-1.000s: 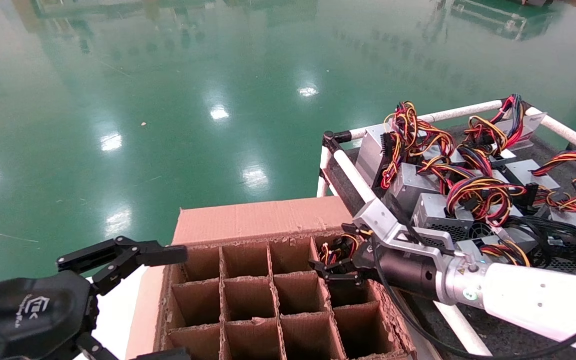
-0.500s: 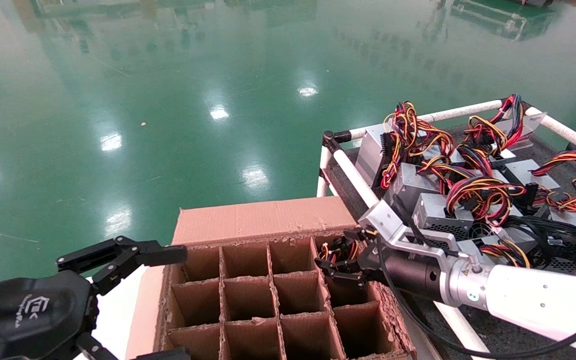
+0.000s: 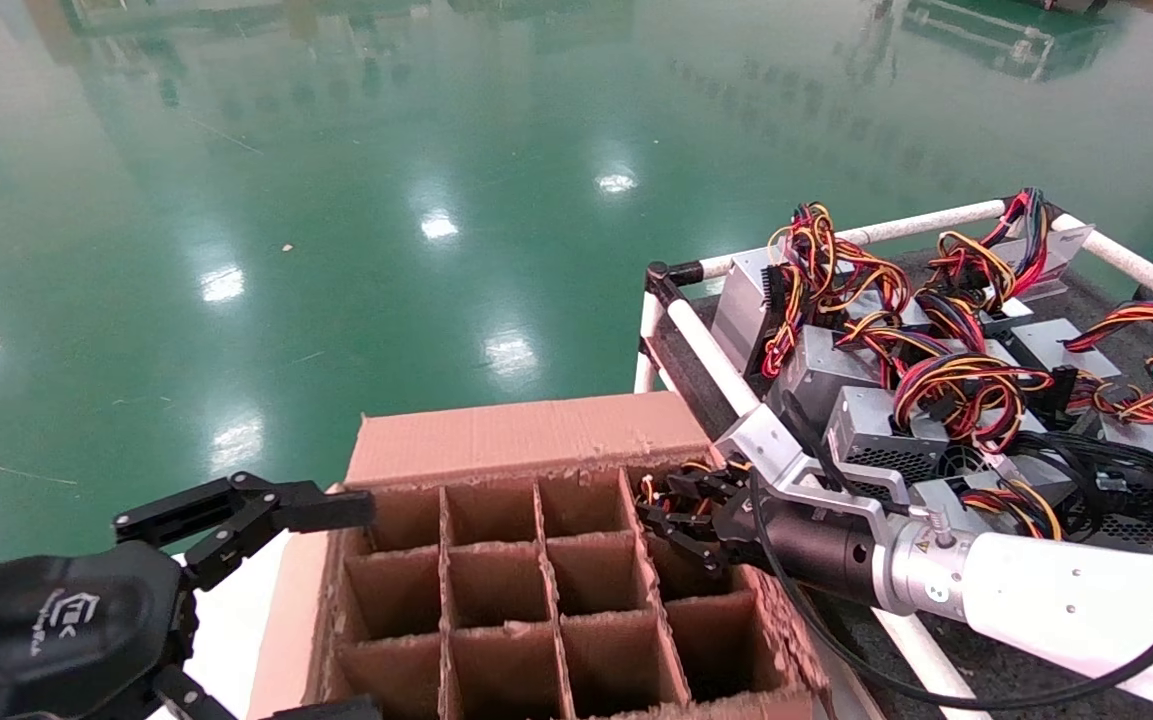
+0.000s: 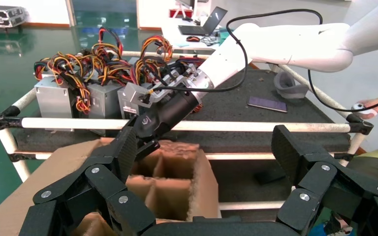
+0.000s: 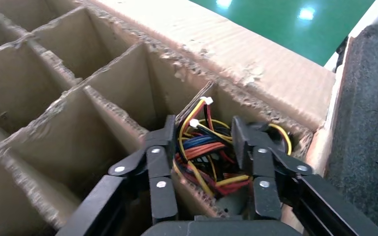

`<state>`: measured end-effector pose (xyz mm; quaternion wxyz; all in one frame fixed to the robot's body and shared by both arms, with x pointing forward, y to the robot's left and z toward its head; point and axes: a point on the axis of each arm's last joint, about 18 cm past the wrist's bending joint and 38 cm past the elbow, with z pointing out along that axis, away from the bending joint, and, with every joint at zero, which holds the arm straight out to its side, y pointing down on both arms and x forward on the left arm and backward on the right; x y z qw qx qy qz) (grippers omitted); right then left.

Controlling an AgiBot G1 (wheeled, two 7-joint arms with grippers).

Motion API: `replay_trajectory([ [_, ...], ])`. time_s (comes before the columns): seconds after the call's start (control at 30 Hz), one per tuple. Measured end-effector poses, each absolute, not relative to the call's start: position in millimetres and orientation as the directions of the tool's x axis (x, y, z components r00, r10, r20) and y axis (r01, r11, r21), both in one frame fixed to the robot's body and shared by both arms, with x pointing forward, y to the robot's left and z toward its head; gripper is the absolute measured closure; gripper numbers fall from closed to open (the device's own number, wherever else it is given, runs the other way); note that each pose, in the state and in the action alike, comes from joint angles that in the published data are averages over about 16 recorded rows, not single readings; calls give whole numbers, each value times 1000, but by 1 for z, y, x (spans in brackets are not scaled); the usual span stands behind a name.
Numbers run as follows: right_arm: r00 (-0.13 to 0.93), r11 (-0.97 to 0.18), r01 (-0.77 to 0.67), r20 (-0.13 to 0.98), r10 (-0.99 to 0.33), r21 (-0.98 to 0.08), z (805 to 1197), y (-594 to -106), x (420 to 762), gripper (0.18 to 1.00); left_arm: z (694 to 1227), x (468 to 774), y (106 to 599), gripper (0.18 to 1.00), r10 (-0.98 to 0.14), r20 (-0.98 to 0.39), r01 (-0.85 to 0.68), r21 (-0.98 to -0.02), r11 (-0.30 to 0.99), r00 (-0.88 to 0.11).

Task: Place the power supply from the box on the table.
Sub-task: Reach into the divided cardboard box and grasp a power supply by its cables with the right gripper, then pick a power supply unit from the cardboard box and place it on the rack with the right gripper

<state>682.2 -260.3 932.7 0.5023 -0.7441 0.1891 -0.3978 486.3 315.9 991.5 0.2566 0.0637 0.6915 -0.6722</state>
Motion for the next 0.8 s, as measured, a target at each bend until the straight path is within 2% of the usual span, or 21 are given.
replay_trajectory([
  [0.37, 621, -412, 113, 388, -681, -904, 931, -262, 681, 838, 992, 486, 316, 184, -257, -441, 433, -897, 88, -860],
  [0.57, 627, -398, 108, 373, -684, -911, 933, -264, 680, 919, 992, 486, 316, 184, -257, -441, 433, -897, 88, -860],
  [0.8, 640, -353, 112, 339, -689, -929, 946, -267, 675, 965, 992, 486, 316, 184, -257, -441, 433, -897, 88, -860],
])
